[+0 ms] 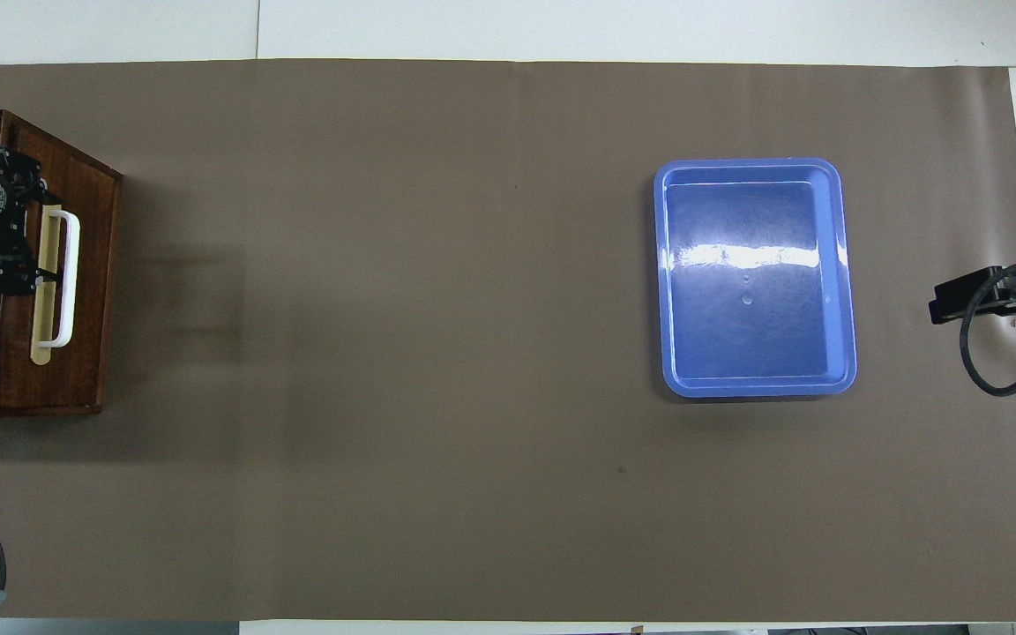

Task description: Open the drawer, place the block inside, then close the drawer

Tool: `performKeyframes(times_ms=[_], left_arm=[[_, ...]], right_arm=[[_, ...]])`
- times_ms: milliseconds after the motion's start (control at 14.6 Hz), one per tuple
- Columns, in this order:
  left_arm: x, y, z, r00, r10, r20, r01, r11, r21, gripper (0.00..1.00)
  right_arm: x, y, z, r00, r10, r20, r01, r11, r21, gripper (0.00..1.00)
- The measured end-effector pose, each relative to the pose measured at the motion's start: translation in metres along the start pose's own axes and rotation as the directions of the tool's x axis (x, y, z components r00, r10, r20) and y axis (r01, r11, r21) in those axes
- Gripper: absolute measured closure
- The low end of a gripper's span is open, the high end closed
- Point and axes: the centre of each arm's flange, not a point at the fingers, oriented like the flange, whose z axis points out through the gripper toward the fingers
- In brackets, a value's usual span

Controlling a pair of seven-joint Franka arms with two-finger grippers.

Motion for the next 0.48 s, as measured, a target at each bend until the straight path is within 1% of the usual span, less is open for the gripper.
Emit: performKeyframes(times_ms=[275, 480], left_arm=[[0.013, 0.000, -0.004, 1.000, 0.005, -0.016, -0.005, 1.000, -0.022, 0.00], [0.020, -0.001, -0.004, 0.999, 0.037, -0.017, -0.038, 0.999, -0.027, 0.00]], right_arm=[[0.000, 0.000, 0.000, 1.000, 0.000, 0.000, 0.000, 1.000, 0.000, 0.00], [0.000, 0.000, 0.000, 1.000, 0.000, 0.000, 0.000, 1.000, 0.000, 0.00]])
